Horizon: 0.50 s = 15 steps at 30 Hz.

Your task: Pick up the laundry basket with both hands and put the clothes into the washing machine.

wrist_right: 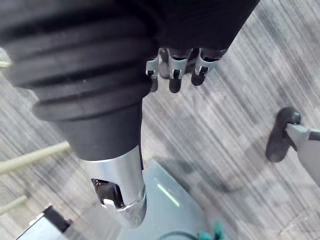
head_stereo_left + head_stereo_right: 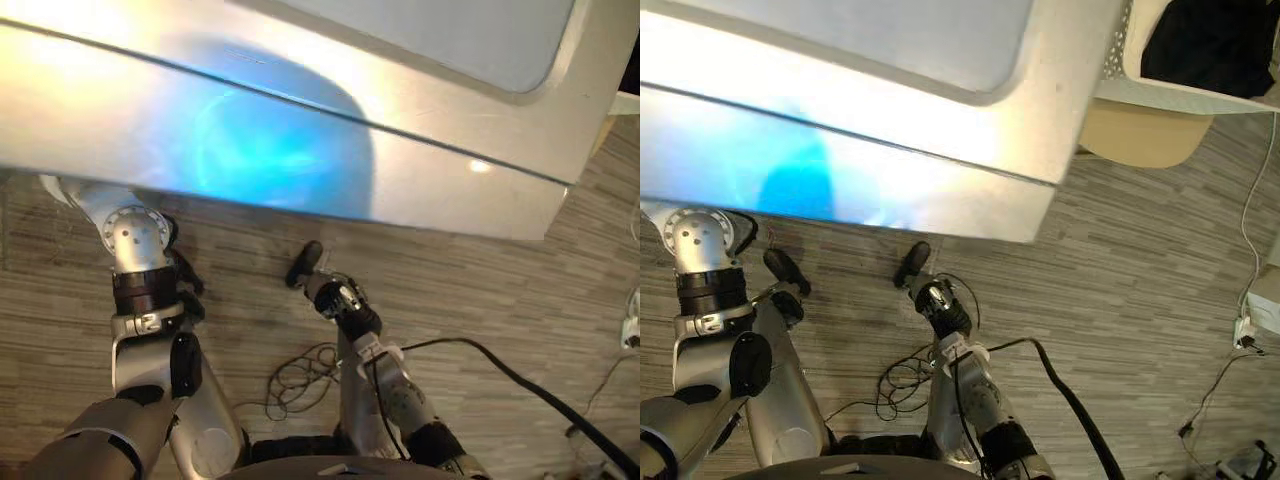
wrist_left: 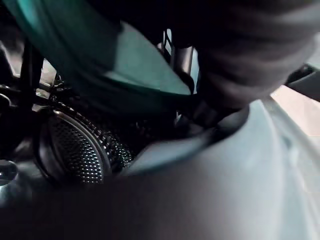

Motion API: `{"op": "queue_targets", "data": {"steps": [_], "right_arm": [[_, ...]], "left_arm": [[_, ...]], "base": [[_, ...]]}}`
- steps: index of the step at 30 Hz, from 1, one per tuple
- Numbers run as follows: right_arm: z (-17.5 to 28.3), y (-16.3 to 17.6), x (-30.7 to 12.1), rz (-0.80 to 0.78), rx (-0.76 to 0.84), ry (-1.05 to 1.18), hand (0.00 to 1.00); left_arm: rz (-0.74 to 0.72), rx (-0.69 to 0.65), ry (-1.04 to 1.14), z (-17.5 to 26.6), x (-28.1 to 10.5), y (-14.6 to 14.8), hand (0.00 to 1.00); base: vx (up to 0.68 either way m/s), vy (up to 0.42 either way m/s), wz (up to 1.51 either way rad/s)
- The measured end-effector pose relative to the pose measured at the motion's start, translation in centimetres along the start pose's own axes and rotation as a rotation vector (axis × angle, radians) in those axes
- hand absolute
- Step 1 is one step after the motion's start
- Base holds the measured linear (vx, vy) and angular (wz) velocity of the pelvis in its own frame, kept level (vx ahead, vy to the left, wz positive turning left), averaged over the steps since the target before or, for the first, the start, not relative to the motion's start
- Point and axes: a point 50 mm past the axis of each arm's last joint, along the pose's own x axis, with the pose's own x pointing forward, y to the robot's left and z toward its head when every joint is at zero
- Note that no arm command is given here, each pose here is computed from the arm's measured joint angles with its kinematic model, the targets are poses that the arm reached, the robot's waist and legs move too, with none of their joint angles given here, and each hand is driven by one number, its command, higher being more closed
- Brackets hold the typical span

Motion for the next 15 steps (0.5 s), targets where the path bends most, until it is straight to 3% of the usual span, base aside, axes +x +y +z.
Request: {"op": "queue_targets", "data": {"steps": [5,9,15], "right_arm": [[1.1,0.4,0.0,0.022,0.002,-0.058,0.00],[1.0,1.4,-0.2,0.064,0.007,-0.061,0.00],[0.8,1.6,-1.4,0.082,0.027,-0.082,0.00]], "left_arm": [[-0.027,-0.039,0.075,-2.8,1.0,-3.0,1.00],[-0.035,-0.227,0.082,-3.5,1.3,-5.9,1.00],[0.042,-0.504,0.027,-3.4,1.4,-7.3,1.00]], "base": [[-0.14,-0.009,0.15],[-0.14,0.065,-0.16],[-0.02,0.072,-0.32]]}}
